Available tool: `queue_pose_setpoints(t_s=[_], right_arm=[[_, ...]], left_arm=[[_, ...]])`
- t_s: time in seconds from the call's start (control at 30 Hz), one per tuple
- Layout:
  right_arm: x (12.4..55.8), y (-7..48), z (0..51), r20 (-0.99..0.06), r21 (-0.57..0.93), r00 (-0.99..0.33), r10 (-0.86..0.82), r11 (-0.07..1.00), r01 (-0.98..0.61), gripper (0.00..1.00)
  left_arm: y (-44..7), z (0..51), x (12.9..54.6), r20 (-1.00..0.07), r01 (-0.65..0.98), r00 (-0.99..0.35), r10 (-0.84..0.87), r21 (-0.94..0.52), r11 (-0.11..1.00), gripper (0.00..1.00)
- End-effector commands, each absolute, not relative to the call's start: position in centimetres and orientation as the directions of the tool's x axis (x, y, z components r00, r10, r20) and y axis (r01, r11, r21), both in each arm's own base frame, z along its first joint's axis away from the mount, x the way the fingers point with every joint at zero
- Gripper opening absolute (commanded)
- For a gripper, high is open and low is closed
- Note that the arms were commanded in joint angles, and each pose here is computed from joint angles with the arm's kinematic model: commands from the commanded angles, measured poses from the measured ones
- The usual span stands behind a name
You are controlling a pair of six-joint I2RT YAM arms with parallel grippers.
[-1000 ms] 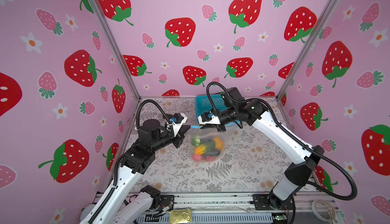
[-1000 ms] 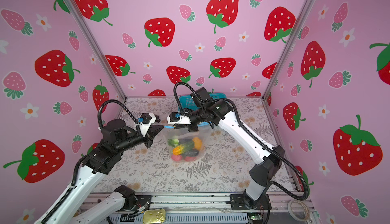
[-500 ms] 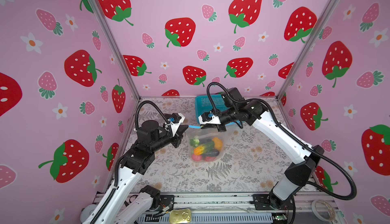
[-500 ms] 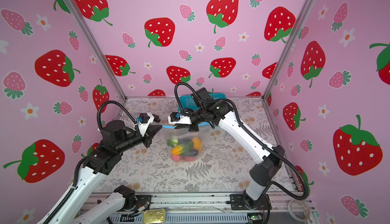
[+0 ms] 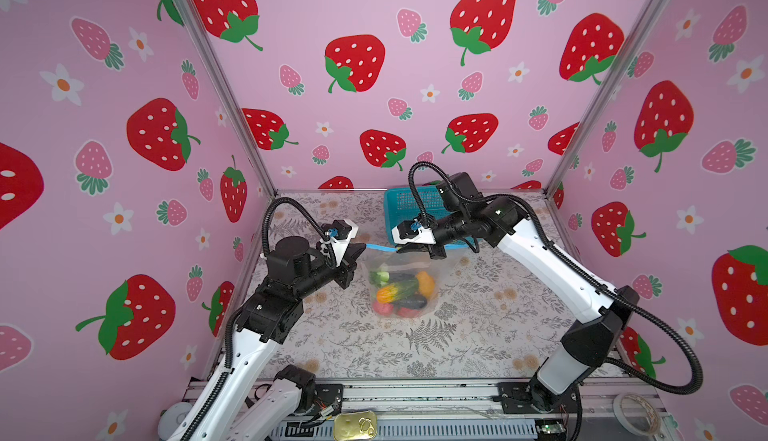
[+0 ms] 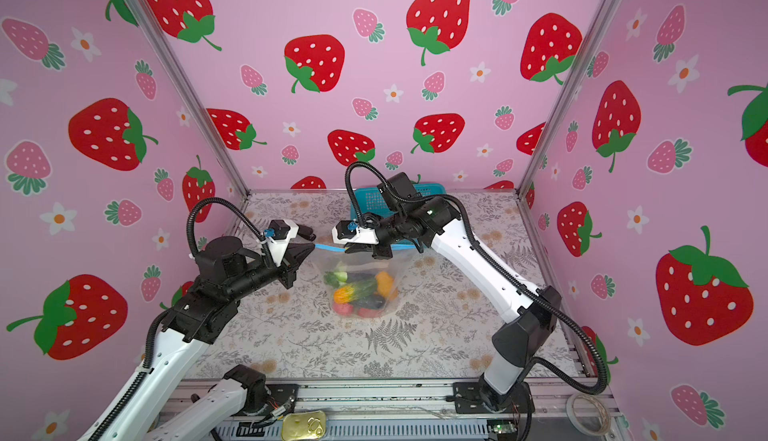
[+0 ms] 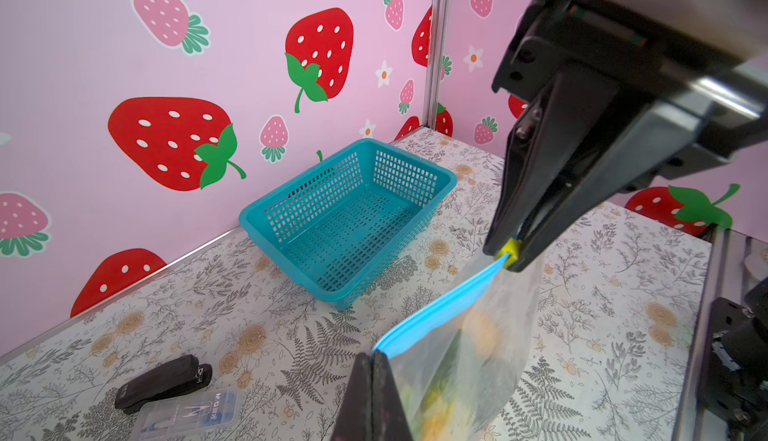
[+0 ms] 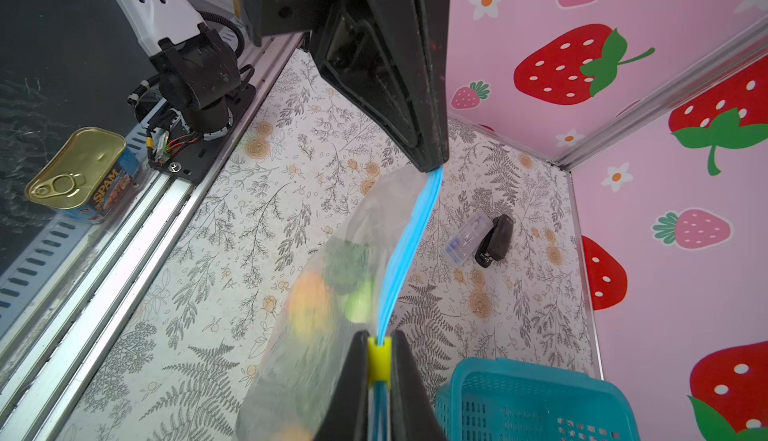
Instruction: Place the food in the zip-top bag and seal the zipper
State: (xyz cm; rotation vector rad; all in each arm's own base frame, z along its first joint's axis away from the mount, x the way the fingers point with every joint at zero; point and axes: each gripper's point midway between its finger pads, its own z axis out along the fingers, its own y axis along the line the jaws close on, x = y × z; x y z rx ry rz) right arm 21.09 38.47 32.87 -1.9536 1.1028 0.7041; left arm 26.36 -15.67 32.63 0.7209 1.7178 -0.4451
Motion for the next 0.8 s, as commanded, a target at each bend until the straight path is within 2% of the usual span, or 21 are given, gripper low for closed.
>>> queue_pose_setpoints(t_s=[0.0,0.77], right_arm=[[20.0,36.7,34.5,-0.766,-0.355,0.473,-0.435,-0.327,-0.876,0.00],[20.1,36.5,34.3,-0.767,-0.353,0.469,-0.437,-0.323,-0.878,0.00]], left_arm=[[-13.2,33.1,27.7,-0.961,0.559,-0.150,0.230,0.110,0.822,0.00],[-9.9,33.0,28.9,-0.966,0.414,-0.185,0.179,0.088,0.906,0.00]])
